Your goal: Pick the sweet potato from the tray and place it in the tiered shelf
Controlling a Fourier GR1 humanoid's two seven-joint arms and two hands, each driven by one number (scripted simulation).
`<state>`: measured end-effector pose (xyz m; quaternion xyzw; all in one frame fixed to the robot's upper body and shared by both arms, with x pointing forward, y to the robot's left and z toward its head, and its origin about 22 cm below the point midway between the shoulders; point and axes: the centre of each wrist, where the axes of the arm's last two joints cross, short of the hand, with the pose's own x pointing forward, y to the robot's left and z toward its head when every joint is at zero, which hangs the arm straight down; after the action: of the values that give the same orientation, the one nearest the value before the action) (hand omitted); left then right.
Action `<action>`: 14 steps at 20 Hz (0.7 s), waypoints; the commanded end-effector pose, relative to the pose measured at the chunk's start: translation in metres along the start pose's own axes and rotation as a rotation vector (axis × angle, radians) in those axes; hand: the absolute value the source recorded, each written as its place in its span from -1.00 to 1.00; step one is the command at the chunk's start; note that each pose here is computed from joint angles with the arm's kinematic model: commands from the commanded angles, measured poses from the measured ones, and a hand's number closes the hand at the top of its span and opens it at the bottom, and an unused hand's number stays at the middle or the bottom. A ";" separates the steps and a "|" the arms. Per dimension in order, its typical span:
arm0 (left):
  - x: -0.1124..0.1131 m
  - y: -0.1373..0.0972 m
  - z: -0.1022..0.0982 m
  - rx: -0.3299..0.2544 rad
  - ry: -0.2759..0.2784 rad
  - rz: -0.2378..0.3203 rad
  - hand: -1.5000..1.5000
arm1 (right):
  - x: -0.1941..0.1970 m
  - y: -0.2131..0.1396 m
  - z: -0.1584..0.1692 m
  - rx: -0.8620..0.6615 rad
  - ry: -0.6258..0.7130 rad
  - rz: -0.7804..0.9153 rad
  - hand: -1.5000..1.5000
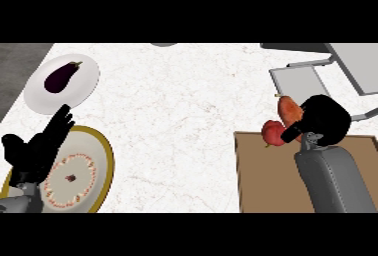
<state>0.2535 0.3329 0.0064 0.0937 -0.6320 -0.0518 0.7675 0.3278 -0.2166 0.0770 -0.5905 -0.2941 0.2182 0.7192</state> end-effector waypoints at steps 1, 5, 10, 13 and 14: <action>0.007 -0.004 -0.006 -0.023 -0.007 -0.001 0.00 | 0.071 -0.035 0.015 -0.099 0.173 -0.123 1.00; 0.000 -0.002 -0.002 -0.010 0.002 -0.010 0.00 | 0.110 -0.061 0.022 -0.184 0.215 -0.224 1.00; -0.008 -0.002 0.002 -0.004 0.027 0.006 0.00 | 0.141 -0.109 0.043 -0.245 0.207 -0.427 1.00; 0.003 -0.002 -0.007 0.005 0.022 0.002 0.00 | 0.157 -0.135 0.063 -0.317 0.184 -0.500 1.00; -0.007 0.005 0.000 0.006 0.042 -0.002 0.00 | 0.160 -0.147 0.068 -0.338 0.182 -0.521 1.00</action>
<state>0.2551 0.3322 0.0029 0.0934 -0.6225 -0.0519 0.7753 0.3958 -0.1161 0.2139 -0.6340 -0.4168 0.0512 0.6494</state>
